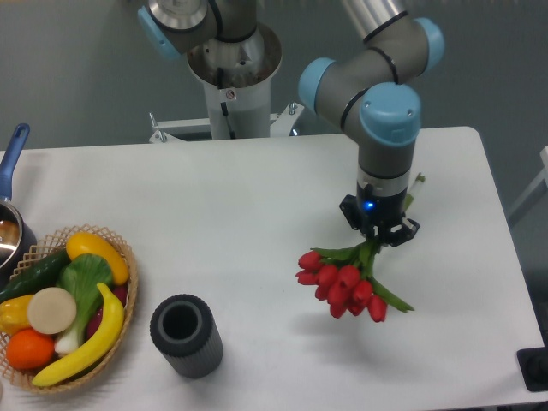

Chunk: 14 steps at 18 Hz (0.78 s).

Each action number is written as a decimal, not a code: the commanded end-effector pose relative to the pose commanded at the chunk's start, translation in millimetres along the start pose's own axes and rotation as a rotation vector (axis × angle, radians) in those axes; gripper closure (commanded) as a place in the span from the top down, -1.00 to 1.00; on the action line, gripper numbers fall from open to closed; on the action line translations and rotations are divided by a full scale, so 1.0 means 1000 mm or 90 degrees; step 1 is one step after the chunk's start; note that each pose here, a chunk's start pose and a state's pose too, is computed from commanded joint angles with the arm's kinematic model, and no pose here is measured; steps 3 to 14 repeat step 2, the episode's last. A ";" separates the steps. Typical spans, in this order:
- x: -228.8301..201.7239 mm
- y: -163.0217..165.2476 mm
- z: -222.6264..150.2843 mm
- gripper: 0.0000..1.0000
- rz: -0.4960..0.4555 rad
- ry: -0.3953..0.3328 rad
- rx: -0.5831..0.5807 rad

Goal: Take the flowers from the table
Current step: 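Lift the gripped red tulips up off the table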

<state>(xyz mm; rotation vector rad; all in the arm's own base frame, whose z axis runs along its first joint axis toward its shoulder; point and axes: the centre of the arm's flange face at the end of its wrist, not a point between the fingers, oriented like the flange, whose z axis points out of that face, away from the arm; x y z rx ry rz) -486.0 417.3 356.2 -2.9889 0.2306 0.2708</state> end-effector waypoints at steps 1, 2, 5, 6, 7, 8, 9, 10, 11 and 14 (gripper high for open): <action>-0.005 -0.002 -0.006 -1.00 0.000 0.012 -0.005; -0.007 -0.004 -0.008 -1.00 0.001 0.023 -0.009; -0.007 -0.004 -0.008 -1.00 0.001 0.023 -0.009; -0.007 -0.004 -0.008 -1.00 0.001 0.023 -0.009; -0.007 -0.004 -0.008 -1.00 0.001 0.023 -0.009; -0.007 -0.004 -0.008 -1.00 0.001 0.023 -0.009; -0.007 -0.004 -0.008 -1.00 0.001 0.023 -0.009; -0.007 -0.004 -0.008 -1.00 0.001 0.023 -0.009; -0.007 -0.004 -0.008 -1.00 0.001 0.023 -0.009; -0.007 -0.004 -0.008 -1.00 0.001 0.023 -0.009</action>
